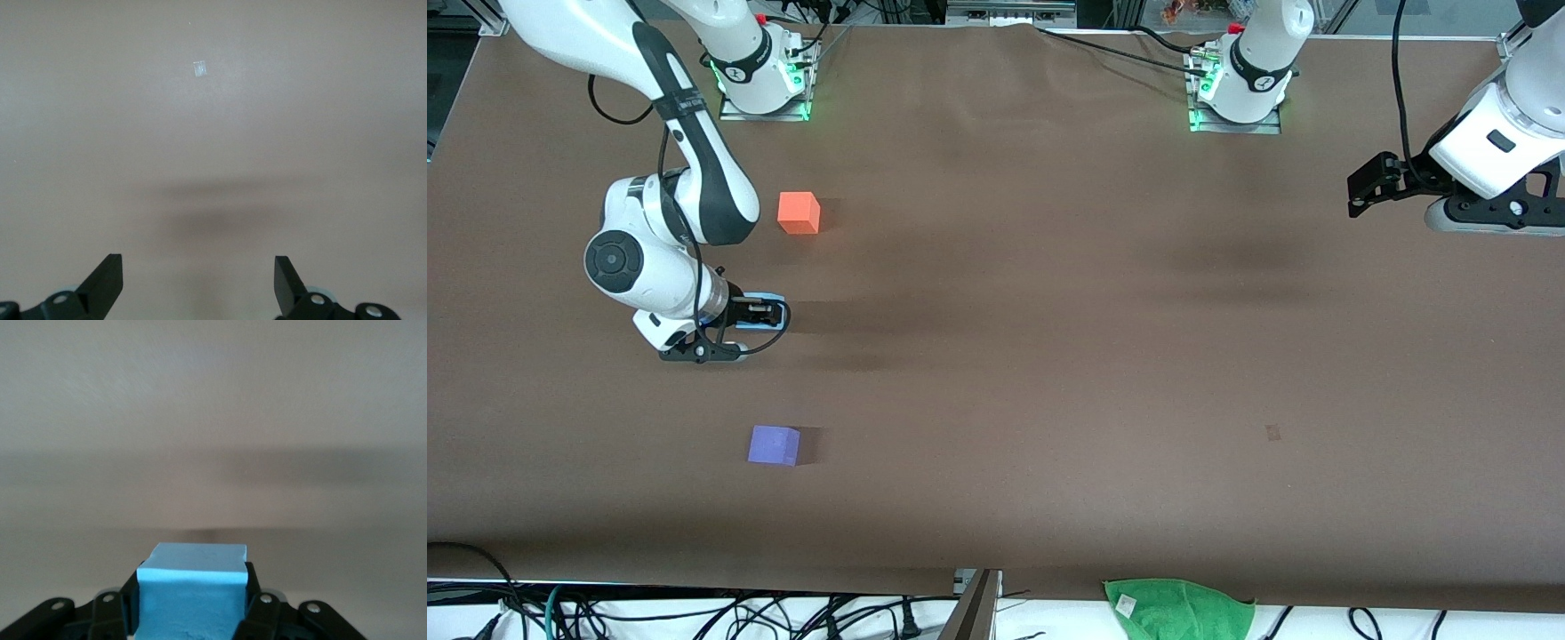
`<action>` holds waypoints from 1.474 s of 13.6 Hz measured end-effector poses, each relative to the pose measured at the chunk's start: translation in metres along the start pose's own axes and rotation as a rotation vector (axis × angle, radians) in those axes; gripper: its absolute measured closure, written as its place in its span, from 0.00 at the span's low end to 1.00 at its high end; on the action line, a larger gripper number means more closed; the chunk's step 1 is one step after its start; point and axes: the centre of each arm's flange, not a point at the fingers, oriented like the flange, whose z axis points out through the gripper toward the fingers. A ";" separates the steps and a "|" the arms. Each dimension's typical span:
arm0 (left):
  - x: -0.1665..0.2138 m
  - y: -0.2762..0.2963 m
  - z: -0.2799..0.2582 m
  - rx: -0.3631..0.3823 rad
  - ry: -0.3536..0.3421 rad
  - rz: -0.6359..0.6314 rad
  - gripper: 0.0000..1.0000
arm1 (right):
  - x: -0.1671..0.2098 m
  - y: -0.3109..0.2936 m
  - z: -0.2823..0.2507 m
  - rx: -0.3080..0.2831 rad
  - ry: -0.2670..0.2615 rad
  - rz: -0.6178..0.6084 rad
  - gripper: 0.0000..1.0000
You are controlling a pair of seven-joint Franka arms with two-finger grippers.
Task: Place blue block between orange and purple blocks
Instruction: 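Carry the cube with the right gripper between the orange and purple cubes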
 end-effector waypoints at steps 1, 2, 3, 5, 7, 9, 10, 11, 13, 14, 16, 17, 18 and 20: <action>0.000 0.000 0.000 0.000 -0.003 0.000 0.00 | -0.009 0.001 0.016 0.004 0.021 0.004 0.43; -0.001 0.000 0.000 0.000 -0.005 0.000 0.00 | -0.017 0.002 0.028 0.005 0.029 0.008 0.43; -0.001 0.000 0.001 0.000 -0.006 0.000 0.00 | -0.022 0.001 0.036 0.009 0.031 0.016 0.43; -0.001 0.000 0.001 0.000 -0.007 0.001 0.00 | -0.022 -0.004 0.035 0.019 0.044 0.029 0.43; -0.001 0.001 0.001 0.001 -0.008 0.002 0.00 | -0.023 -0.013 0.036 0.025 0.052 0.032 0.43; -0.001 0.001 0.000 0.001 -0.008 0.002 0.00 | -0.023 -0.016 0.037 0.027 0.063 0.029 0.43; -0.001 0.001 0.000 0.001 -0.008 0.002 0.00 | -0.022 -0.016 0.037 0.027 0.068 0.029 0.43; -0.001 0.001 0.000 0.001 -0.008 0.002 0.00 | -0.022 -0.016 0.037 0.028 0.070 0.029 0.43; -0.001 0.001 0.000 0.001 -0.008 0.002 0.00 | -0.022 -0.017 0.037 0.028 0.073 0.028 0.43; -0.001 0.001 0.000 0.001 -0.008 0.002 0.00 | -0.021 -0.017 0.036 0.029 0.079 0.025 0.43; -0.001 0.001 0.000 0.001 -0.009 0.002 0.00 | -0.018 -0.019 0.032 0.031 0.088 0.013 0.26; -0.001 0.001 0.001 0.001 -0.009 0.002 0.00 | -0.016 -0.020 0.031 0.032 0.090 0.010 0.17; -0.001 0.001 0.001 0.001 -0.009 0.002 0.00 | -0.015 -0.020 0.030 0.031 0.091 0.007 0.06; -0.001 0.001 0.001 0.001 -0.010 0.002 0.00 | -0.010 -0.009 0.026 0.030 0.101 0.003 0.00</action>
